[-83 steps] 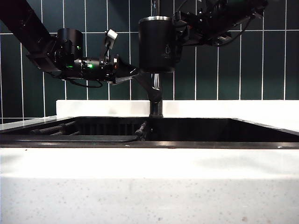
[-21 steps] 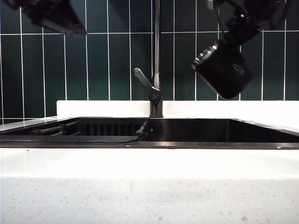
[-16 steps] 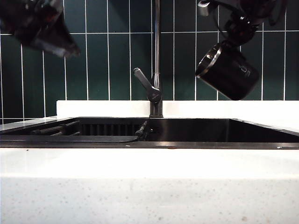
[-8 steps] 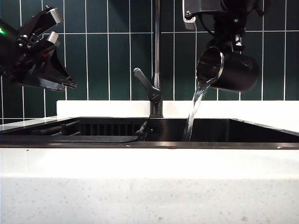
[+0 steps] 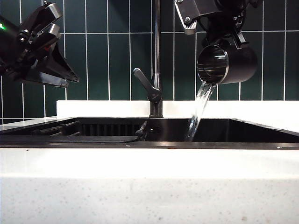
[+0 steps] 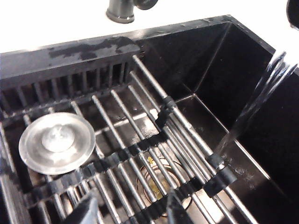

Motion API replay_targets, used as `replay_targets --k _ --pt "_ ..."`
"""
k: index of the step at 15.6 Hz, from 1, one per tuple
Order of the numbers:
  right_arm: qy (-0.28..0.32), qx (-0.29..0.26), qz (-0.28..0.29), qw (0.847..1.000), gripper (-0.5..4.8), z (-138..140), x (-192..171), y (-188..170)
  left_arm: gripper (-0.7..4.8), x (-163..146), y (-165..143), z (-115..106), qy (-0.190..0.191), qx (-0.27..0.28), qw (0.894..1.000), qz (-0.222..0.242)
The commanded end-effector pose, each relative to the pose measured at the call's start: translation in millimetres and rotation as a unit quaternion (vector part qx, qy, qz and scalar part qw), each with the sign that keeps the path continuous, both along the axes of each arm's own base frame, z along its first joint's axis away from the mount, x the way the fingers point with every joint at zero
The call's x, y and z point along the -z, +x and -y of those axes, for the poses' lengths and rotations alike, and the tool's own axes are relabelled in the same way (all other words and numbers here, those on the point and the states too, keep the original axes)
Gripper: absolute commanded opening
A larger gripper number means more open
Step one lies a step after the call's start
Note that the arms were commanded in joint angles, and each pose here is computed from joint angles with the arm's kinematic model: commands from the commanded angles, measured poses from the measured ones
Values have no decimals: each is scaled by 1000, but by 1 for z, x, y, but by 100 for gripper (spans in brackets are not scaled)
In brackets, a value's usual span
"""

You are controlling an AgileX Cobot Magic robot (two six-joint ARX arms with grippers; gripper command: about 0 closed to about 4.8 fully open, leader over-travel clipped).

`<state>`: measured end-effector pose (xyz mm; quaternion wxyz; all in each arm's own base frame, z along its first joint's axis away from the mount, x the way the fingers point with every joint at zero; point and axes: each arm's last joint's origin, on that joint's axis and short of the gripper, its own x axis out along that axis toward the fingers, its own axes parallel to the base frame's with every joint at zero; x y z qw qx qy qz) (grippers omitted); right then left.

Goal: Pick up the mug next to the sink, go to the faucet to get some water, pour the water into the sink, and finally put the mug back to its place.

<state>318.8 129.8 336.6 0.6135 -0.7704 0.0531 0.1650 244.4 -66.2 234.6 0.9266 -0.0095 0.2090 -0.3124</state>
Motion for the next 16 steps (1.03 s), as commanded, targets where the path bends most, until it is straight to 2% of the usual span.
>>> replay_targets --k 1,3,4,9,12,14,15,16 --pt "3 -30 60 998 3 -3 -16 0 183 -3 0 0 -13 -1 1000 1" --pt "7 -33 117 993 0 -4 -28 1 182 -3 0 0 -19 -4 1000 -4" --pt "11 -34 128 991 0 -4 -31 1 182 -3 0 0 -19 -5 1000 -3" --pt "-1 -69 144 987 0 -6 -36 1 182 -6 1 1 -42 -13 999 3" --pt "8 -74 146 986 0 -6 -36 1 182 -7 1 1 -42 -13 999 4" --pt "148 -51 120 980 -1 -6 -36 1 183 -7 1 1 -42 -13 999 4" --pt "217 -27 114 969 -1 -3 -38 2 182 -8 1 1 -42 -13 999 6" --pt "289 11 109 951 -1 1 -39 4 182 -10 -1 0 -41 -19 999 11"
